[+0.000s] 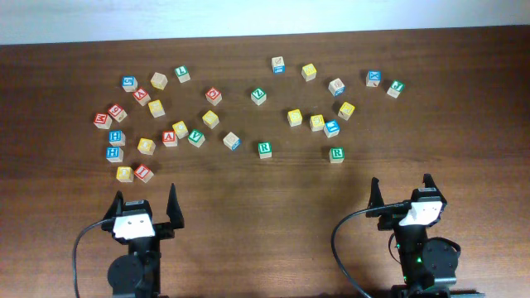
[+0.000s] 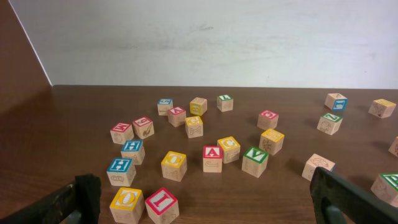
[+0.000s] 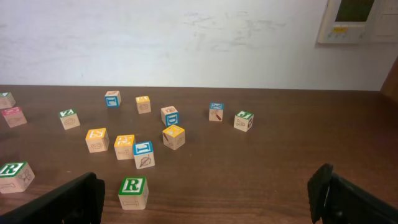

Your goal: Spell out RSS

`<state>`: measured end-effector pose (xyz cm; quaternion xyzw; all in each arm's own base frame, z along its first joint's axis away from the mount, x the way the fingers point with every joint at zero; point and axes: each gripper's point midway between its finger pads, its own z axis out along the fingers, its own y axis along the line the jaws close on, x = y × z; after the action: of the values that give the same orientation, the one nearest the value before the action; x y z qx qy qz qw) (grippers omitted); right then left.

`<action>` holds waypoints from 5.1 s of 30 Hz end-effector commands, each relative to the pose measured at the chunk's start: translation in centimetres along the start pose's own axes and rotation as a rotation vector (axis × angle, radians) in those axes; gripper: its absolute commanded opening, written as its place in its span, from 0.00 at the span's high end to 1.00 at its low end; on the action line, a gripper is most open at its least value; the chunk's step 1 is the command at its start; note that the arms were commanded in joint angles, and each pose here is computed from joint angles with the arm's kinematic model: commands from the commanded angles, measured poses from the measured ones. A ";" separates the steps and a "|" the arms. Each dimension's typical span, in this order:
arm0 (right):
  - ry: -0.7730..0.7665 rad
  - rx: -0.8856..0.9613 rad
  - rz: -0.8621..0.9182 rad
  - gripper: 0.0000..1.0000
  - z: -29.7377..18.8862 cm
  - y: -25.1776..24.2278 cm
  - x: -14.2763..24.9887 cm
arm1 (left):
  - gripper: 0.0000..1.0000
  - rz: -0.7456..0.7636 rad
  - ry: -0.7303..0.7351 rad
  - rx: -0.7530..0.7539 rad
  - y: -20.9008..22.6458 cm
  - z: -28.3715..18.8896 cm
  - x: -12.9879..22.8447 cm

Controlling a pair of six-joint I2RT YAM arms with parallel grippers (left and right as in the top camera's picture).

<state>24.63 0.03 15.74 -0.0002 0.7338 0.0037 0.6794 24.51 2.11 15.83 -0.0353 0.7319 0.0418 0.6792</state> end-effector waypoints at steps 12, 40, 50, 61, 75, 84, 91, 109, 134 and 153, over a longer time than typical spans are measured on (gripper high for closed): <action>0.003 0.010 0.003 0.02 0.0 -0.1 0.2 | 0.01 0.008 -0.021 0.263 -4.4 -0.6 -0.4; 0.003 0.010 0.003 0.02 0.0 -0.1 0.2 | 0.01 0.049 -0.452 0.645 -9.9 -6.8 -12.5; 0.003 0.010 0.003 0.02 0.0 -0.1 0.2 | 0.01 0.027 -0.411 0.601 -9.2 -7.5 -17.9; 0.003 0.010 0.003 0.02 0.0 -0.1 0.2 | 0.01 -0.159 0.250 1.029 -15.1 -1.5 -16.6; 0.003 0.010 0.003 0.02 0.0 -0.1 0.2 | 0.01 -0.096 0.825 0.780 -18.7 1.3 -13.9; 0.003 0.010 0.003 0.02 0.0 -0.1 0.2 | 0.01 -0.065 1.146 0.393 -17.4 4.1 -9.7; 0.003 0.010 0.003 0.02 0.0 -0.1 0.2 | 0.01 0.047 1.290 0.255 -19.8 5.8 -5.4; 0.003 0.010 0.003 0.02 0.0 -0.1 0.2 | 0.01 0.009 1.335 0.022 -23.8 9.2 3.0; 0.003 0.010 0.003 0.02 0.0 -0.1 0.2 | 0.01 -0.019 1.285 -0.031 -27.3 13.7 11.0; 0.003 0.010 0.003 0.02 0.0 -0.1 0.2 | 0.01 0.038 1.294 -0.076 -26.7 13.7 13.1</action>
<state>24.62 -0.07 15.81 0.0020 0.7328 0.0005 0.6804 39.66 -22.81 1.30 -0.0601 0.9933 0.0434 0.0890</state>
